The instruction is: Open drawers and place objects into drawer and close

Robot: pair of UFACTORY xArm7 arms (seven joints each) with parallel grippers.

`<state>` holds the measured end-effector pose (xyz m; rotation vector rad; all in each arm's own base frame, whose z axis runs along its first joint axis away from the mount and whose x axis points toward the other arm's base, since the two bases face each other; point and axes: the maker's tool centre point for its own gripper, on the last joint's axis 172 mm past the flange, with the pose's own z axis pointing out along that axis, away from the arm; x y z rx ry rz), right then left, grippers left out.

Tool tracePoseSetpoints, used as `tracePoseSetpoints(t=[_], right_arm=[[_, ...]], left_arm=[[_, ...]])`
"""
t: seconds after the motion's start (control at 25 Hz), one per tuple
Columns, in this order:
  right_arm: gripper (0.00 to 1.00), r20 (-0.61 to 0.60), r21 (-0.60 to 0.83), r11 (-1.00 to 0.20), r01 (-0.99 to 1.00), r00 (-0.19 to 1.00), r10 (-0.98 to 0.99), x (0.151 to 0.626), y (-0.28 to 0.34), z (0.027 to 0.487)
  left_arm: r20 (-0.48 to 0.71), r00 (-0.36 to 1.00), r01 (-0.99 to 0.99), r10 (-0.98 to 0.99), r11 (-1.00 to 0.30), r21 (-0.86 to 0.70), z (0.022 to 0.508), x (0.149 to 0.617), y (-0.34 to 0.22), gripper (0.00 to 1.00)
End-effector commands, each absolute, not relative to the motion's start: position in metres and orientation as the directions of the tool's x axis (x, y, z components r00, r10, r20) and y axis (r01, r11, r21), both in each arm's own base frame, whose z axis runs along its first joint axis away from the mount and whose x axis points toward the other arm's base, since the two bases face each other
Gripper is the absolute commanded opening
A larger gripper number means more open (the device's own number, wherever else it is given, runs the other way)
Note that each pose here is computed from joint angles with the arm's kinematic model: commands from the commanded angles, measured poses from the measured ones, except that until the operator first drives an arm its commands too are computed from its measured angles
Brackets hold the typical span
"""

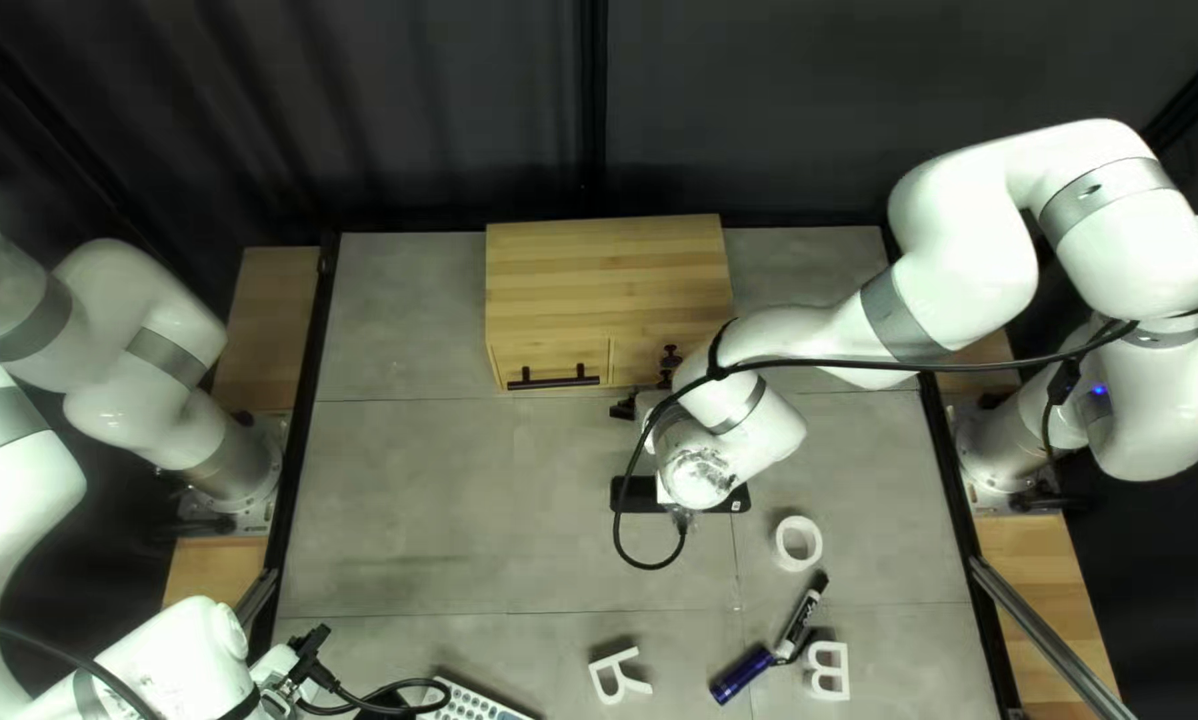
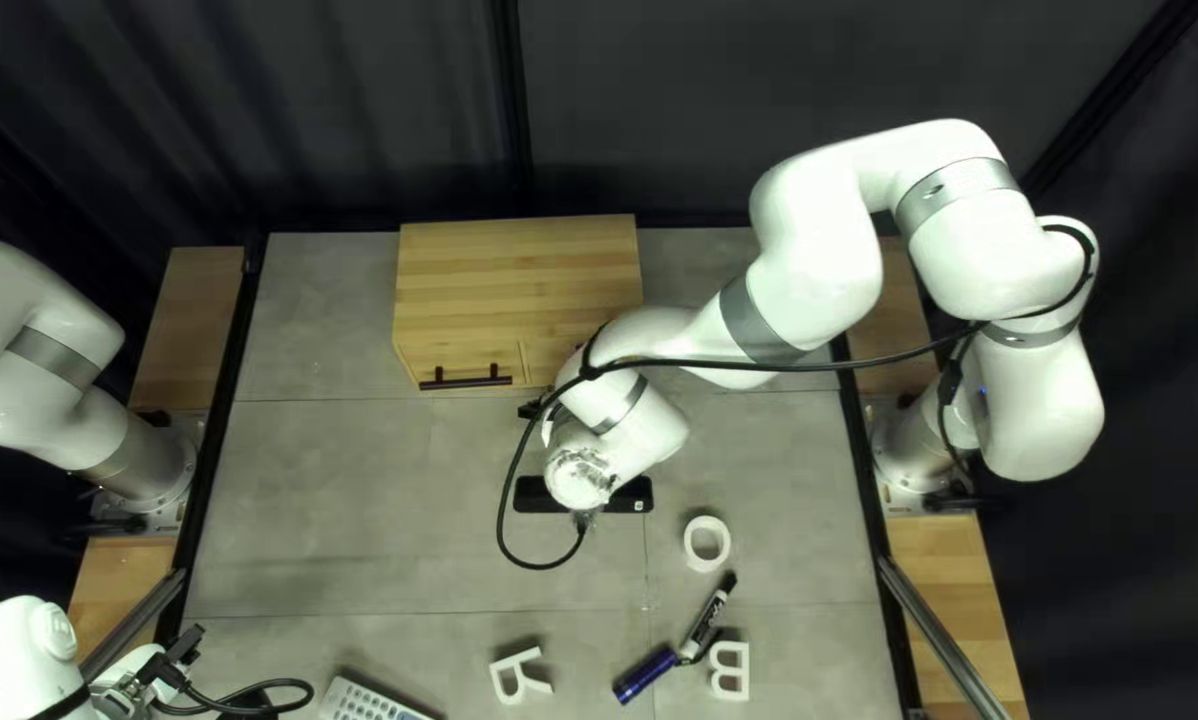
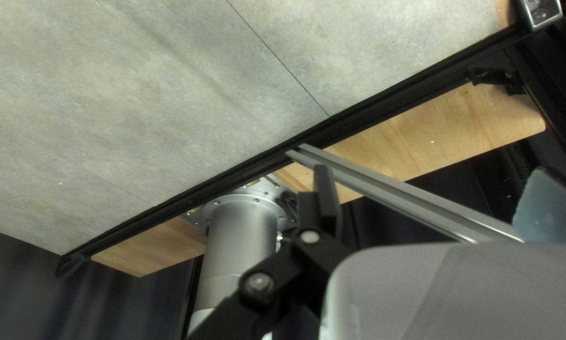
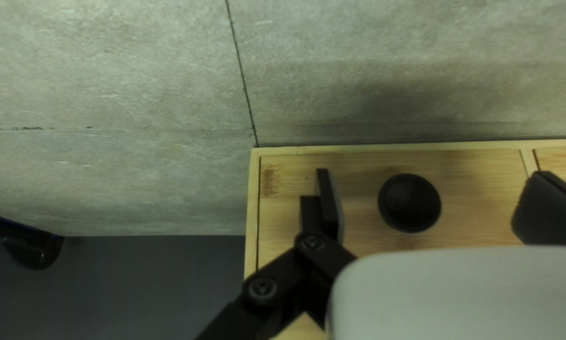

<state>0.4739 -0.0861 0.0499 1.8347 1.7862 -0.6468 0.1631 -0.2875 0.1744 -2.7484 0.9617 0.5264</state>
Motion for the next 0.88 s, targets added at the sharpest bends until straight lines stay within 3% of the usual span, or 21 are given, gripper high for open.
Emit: tracePoseSetpoints(t=[0.04, 0.88], right_arm=[[1.00, -0.646, 0.023, -0.014, 1.000, 0.025, 0.763, 0.4713, -0.0874, 0.0498], [0.97, -0.654, 0.020, -0.004, 1.000, 0.016, 0.756, 0.4771, -0.0945, 0.0444]], left_arm=[[-0.387, 0.728, -0.631, -0.566, -0.774, -0.054, 0.1744, 0.1631, -0.2875, 1.00], [-0.387, 0.728, -0.631, -0.566, -0.774, -0.054, 0.1744, 0.1631, -0.2875, 1.00]])
